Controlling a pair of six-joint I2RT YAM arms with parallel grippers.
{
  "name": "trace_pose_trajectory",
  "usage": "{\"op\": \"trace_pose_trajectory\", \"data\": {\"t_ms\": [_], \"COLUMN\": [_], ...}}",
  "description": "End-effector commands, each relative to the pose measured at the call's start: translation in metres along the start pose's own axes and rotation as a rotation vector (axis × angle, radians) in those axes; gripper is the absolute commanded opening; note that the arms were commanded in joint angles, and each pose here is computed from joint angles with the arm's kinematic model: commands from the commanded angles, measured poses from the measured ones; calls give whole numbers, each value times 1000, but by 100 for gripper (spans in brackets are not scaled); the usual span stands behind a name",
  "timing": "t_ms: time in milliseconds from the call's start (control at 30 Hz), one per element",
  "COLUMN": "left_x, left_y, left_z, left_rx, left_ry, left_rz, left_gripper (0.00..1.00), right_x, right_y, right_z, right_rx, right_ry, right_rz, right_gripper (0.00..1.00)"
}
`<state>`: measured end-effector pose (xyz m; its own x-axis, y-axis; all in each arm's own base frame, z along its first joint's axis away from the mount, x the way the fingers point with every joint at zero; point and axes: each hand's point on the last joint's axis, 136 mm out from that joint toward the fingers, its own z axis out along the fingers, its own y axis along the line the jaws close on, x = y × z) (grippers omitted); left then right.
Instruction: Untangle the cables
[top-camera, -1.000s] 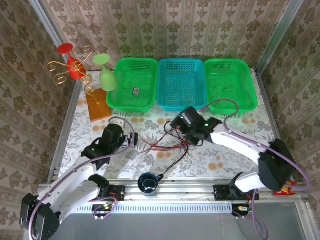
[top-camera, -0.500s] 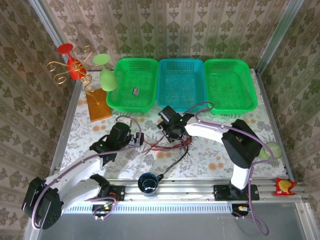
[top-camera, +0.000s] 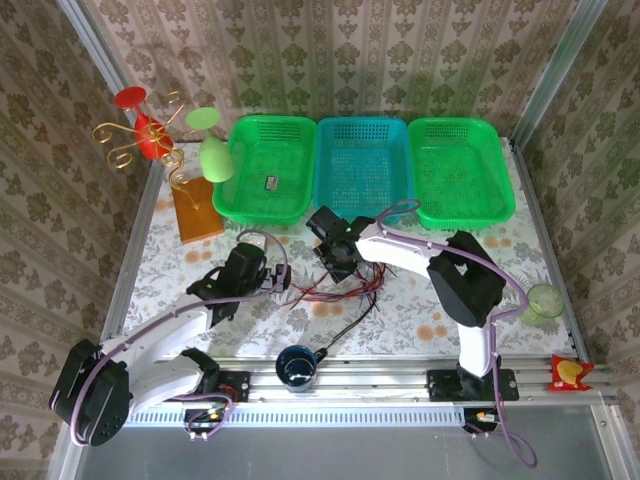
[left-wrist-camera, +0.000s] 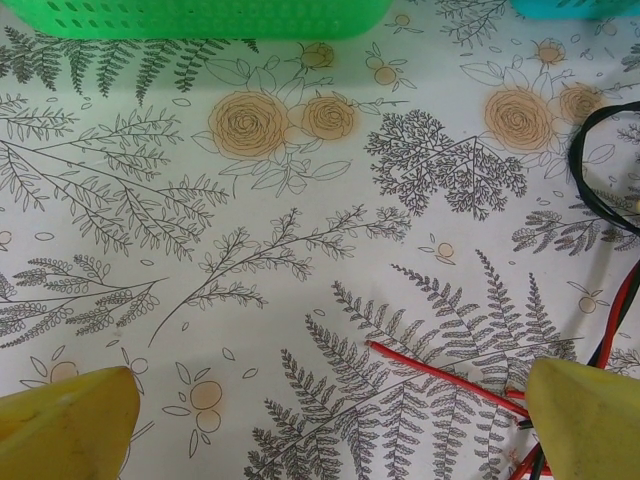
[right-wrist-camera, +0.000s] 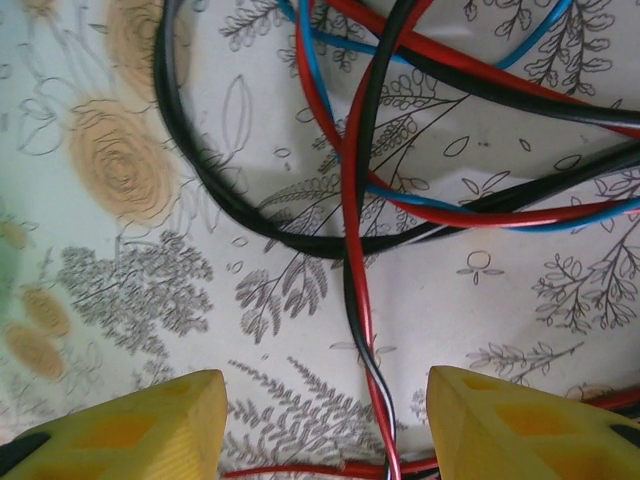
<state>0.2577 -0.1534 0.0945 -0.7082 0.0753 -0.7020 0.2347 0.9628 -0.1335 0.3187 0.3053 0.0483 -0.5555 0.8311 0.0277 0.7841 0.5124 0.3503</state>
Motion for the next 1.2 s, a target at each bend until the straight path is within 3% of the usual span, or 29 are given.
{"op": "trace_pose_trajectory", "data": {"t_ms": [0, 200, 400, 533, 633, 867, 933, 1167], "left_x": [-2, 2, 4, 3, 3, -2, -7, -20], "left_y": [-5, 1, 6, 10, 11, 14, 12, 4], "left_z": [0, -2, -6, -10, -13, -21, -26, -48], "left_rx": [16, -5, -27, -39, -46, -54, -41, 2], "left_ry": [-6, 3, -3, -8, -9, -40, -48, -72], "left_rz": [-8, -15, -24, -24, -24, -38, -40, -37], "left_gripper": [100, 100, 100, 100, 100, 100, 100, 100], "right_x": [-7, -11, -14, -15, -16, -20, -20, -7], "right_y": [-11, -11, -12, -13, -13, -13, -10, 26], "right_z": [7, 19, 27, 27, 27, 30, 29, -16], "right_rx": [77, 111, 150, 154, 165, 171, 142, -216], "right_ry": [-53, -63, -60, -68, -69, -75, -68, -22], "right_rz": [20, 22, 33, 39, 41, 39, 18, 12], "right_gripper": [54, 44, 27, 26, 33, 0, 0, 0]}}
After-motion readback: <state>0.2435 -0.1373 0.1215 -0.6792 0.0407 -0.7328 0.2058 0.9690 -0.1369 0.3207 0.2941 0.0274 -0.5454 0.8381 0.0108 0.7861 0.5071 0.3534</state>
